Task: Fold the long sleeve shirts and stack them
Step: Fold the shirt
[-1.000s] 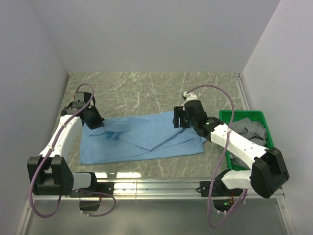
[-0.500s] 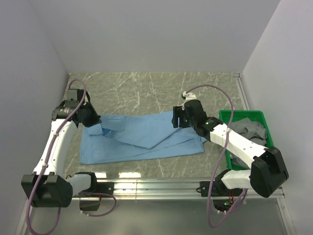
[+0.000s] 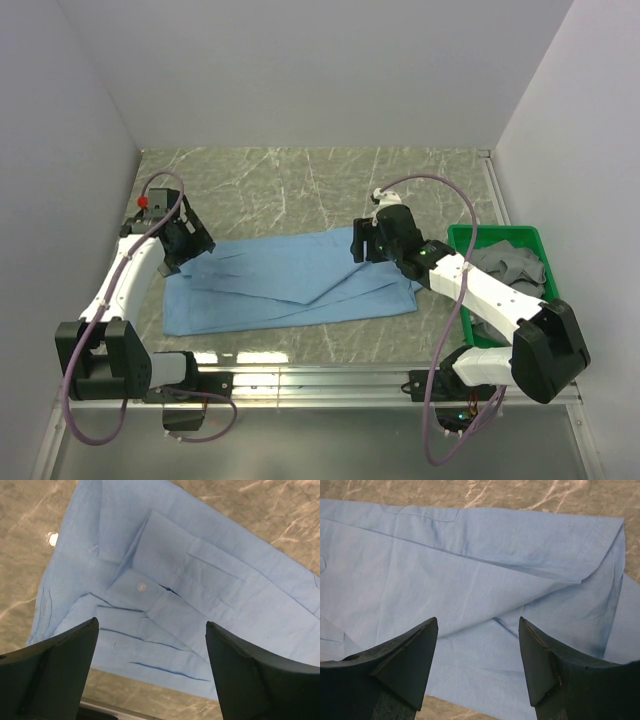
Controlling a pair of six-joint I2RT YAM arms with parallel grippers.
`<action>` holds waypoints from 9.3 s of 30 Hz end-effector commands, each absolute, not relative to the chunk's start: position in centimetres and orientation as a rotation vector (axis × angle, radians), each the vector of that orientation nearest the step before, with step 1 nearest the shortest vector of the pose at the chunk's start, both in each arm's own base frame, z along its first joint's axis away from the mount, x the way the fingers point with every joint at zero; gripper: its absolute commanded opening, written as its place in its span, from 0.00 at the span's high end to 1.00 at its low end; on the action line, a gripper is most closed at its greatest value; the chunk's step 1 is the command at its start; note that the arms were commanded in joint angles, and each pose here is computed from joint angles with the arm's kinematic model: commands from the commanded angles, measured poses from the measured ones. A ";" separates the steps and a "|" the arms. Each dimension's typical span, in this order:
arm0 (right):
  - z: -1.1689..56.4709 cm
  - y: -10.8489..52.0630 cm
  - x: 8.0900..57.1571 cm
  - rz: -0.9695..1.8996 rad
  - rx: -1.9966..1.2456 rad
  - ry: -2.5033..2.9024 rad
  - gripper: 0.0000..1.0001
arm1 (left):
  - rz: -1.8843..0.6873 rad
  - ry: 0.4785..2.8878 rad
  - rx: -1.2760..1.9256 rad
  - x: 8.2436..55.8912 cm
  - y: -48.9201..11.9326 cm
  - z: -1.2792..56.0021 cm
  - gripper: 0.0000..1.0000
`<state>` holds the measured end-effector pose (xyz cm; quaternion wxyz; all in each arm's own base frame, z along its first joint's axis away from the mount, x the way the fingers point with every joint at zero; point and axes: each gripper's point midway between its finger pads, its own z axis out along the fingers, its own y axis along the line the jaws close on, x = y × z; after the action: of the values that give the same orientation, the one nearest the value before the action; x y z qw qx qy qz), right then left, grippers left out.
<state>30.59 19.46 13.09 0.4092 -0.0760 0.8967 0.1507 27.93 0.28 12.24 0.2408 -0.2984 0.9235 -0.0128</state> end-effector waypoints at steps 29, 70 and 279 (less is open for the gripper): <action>4.7 26.1 30.3 1.181 0.050 2.566 0.35 | -0.394 2.282 -1.161 32.5 -1.8 4.2 0.50; 6.2 18.7 36.4 0.943 0.363 2.341 0.43 | -0.998 2.265 0.288 30.8 -33.7 14.6 0.63; 5.9 22.9 40.4 0.595 0.377 2.501 0.56 | -0.562 2.656 -0.328 34.5 -15.3 6.1 0.35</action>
<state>38.54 20.81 5.22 0.2534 0.1121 0.9462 0.1669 33.31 -15.32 6.00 0.1854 -0.1202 0.9533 -0.2061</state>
